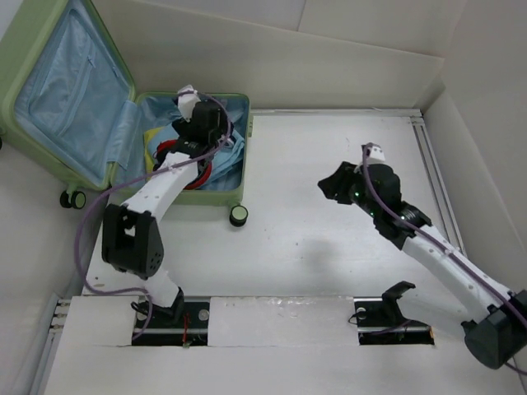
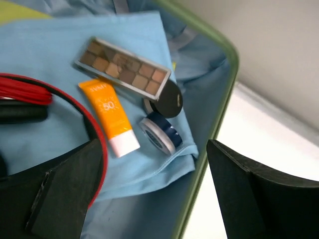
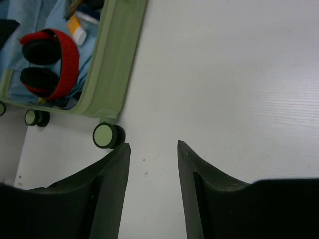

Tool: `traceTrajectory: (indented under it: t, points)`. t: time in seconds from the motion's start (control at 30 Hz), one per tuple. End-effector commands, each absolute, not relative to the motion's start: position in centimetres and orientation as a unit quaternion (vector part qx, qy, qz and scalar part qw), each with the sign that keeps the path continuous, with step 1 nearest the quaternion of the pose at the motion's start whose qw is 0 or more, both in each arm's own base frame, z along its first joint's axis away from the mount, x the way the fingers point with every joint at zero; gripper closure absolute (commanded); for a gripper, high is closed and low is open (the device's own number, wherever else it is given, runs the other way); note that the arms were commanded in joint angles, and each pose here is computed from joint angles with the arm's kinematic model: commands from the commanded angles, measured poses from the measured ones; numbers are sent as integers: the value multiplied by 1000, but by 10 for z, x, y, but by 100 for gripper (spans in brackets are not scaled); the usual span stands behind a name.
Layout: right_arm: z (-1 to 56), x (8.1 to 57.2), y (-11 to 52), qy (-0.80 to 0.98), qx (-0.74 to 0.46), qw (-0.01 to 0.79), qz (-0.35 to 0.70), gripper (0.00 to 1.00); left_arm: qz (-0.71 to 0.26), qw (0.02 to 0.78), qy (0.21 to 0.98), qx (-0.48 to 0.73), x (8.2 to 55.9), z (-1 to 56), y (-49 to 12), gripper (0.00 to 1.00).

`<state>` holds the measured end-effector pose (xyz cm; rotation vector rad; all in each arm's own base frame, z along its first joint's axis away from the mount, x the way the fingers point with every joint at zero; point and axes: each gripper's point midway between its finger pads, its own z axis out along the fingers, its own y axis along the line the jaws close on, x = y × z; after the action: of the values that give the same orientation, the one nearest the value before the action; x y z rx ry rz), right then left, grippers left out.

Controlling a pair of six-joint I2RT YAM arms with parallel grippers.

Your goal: Pack the luggage

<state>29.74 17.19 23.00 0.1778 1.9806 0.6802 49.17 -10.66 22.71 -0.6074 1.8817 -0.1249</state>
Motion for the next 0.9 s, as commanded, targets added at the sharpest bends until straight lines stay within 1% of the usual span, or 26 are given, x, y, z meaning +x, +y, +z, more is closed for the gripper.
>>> traceTrajectory:
  t: [0.0, 0.1, 0.13, 0.2, 0.23, 0.3, 0.33, 0.37, 0.43, 0.47, 0.53, 0.6, 0.67, 0.77, 0.8, 0.87]
  points:
    - [269, 310, 206, 787, 38, 535, 305, 52, -38, 621, 718, -313, 452, 328, -52, 17]
    - [259, 312, 220, 792, 20, 534, 296, 54, 3, 636, 689, -348, 423, 348, -10, 17]
    - [262, 312, 224, 783, 13, 544, 302, 54, 30, 642, 667, -376, 403, 363, 22, 17]
    - [259, 305, 226, 777, 5, 546, 314, 55, 58, 645, 644, -406, 384, 374, 55, 17]
    - [257, 304, 227, 777, -2, 545, 316, 55, 80, 648, 624, -430, 368, 383, 90, 18]
    - [257, 300, 228, 775, -13, 545, 319, 53, 99, 629, 616, -464, 356, 375, 127, 18]
    - [257, 299, 229, 775, -19, 545, 320, 48, 104, 621, 610, -481, 348, 373, 145, 19]
    - [257, 299, 229, 775, -19, 545, 320, 46, 125, 608, 597, -508, 330, 369, 174, 19]
    - [251, 296, 236, 779, -33, 531, 330, 42, 163, 597, 577, -533, 308, 365, 194, 19]
    - [246, 296, 239, 783, -42, 526, 329, 41, 193, 593, 561, -545, 290, 362, 207, 19]
    - [247, 294, 243, 783, -50, 520, 338, 39, 218, 592, 554, -543, 276, 363, 217, 21]
    - [247, 293, 245, 783, -53, 518, 341, 39, 236, 588, 543, -550, 265, 361, 234, 21]
    - [248, 292, 246, 782, -57, 515, 345, 38, 262, 578, 543, -550, 267, 363, 243, 21]
    - [248, 289, 248, 782, -63, 511, 351, 38, 281, 570, 539, -553, 278, 368, 254, 22]
    - [247, 289, 248, 782, -66, 513, 349, 38, 282, 579, 534, -547, 281, 381, 256, 22]
    - [244, 289, 250, 784, -70, 507, 351, 38, 297, 576, 533, -544, 284, 387, 262, 26]
